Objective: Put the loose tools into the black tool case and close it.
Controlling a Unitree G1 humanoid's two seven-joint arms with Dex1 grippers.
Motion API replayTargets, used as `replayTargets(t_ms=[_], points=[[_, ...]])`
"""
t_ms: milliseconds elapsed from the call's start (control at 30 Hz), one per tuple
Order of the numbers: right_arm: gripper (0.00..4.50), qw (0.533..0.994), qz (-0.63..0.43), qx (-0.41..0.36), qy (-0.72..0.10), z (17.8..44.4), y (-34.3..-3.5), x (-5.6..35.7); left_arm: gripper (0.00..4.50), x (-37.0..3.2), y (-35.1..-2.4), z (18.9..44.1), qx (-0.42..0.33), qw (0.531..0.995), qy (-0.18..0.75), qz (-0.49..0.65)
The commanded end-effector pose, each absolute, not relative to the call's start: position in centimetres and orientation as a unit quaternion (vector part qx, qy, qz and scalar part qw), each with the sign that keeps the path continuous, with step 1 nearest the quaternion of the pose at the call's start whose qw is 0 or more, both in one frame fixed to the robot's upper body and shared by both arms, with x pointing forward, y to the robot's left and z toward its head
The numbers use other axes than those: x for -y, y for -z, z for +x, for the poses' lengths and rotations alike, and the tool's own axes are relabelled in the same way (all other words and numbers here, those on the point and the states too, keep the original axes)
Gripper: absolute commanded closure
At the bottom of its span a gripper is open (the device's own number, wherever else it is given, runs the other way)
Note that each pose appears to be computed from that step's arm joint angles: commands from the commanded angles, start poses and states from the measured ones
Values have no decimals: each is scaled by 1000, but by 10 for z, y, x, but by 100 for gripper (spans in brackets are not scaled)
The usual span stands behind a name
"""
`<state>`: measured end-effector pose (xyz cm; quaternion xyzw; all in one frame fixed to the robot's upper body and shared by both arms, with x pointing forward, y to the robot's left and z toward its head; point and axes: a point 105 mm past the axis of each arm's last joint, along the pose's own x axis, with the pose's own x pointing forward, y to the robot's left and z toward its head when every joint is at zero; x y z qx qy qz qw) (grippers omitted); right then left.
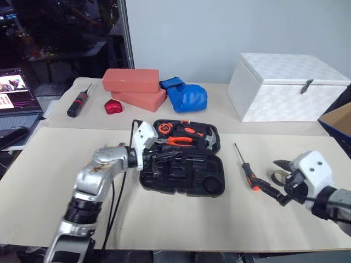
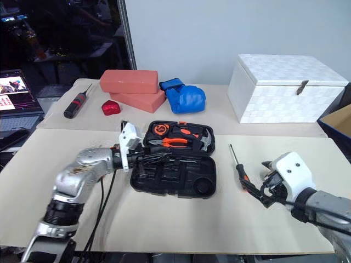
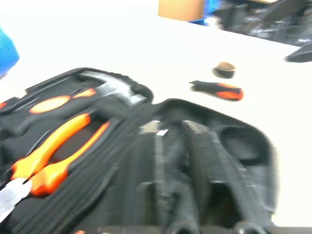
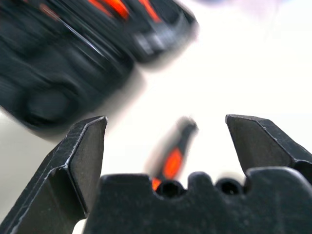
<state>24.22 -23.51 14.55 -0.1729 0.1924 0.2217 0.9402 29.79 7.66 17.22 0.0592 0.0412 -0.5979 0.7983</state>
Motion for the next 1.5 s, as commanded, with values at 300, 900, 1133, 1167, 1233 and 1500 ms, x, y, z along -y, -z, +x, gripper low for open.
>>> replayTargets(t_ms=[300,900,1133,1167,1233,1500], points=[[65,920,-152,-324,-162,299,-100,255,47,-72,-186,247,-53,721,685,87],[358,807,-342,-102,-471,291,-191,147,47,-148,-167,223,-54,795,603,22],[358,732,-405,-129,-533,324,-163,117,47,-168,-167,228,-66,804,589,42],[358,726,-410,-135,-535,327,-159,116,47,-169,-167,228,-67,804,588,45],[358,715,-415,-151,-541,330,-152,116,47,-169,-168,227,-67,804,589,46],[358,702,-399,-202,-554,332,-126,116,47,-166,-168,226,-66,808,584,45]])
